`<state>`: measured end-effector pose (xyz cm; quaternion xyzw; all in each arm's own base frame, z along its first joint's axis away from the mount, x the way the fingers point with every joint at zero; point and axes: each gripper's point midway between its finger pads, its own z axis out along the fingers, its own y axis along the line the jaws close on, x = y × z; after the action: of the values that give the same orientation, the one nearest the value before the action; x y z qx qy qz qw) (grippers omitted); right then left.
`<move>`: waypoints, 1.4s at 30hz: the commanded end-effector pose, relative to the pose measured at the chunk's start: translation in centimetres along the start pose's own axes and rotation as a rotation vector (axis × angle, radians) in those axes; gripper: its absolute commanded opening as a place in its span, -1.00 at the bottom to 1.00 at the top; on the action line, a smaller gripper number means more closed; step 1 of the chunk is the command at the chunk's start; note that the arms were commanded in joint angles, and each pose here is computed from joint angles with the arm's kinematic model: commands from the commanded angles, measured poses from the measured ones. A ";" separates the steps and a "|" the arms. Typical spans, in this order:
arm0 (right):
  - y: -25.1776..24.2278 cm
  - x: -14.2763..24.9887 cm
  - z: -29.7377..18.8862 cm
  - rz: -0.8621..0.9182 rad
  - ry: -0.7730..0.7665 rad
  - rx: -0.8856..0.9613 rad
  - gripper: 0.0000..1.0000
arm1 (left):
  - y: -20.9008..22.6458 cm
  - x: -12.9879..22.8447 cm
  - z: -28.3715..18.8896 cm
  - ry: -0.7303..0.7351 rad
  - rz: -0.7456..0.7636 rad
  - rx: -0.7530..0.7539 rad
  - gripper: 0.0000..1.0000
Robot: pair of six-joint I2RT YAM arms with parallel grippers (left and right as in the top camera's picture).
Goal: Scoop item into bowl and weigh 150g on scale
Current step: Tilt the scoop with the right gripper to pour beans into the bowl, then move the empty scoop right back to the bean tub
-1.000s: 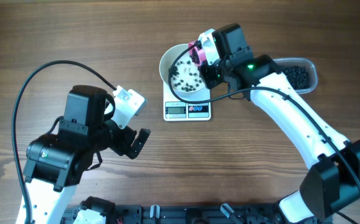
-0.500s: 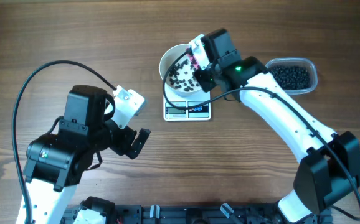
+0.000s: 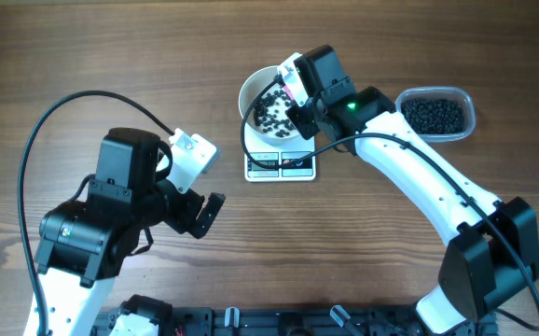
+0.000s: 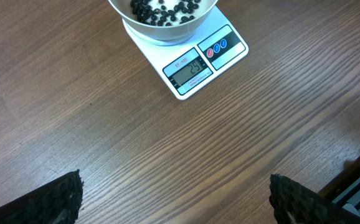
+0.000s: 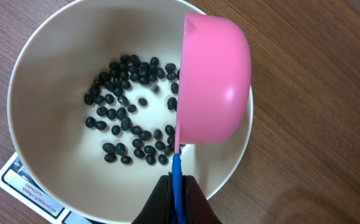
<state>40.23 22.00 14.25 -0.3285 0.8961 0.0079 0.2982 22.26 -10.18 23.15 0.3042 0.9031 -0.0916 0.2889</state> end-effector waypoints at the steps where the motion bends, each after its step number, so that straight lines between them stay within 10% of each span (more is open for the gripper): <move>1: -0.2 0.3 0.8 -0.011 0.012 0.018 -0.91 | 0.0 -0.8 -0.5 -0.026 0.019 0.008 1.00; 26: -3.7 -2.7 -4.7 0.041 -0.093 0.108 -0.91 | 0.0 -0.8 -0.5 -0.026 0.019 0.008 1.00; 42: -15.9 13.2 -11.1 0.440 0.311 0.279 -0.91 | 0.0 -0.8 -0.5 -0.026 0.019 0.008 1.00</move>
<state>36.12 1.51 18.44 -0.1132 0.9715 -0.0902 0.1878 22.27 -10.18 23.18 0.3042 0.9029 -0.0916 0.2895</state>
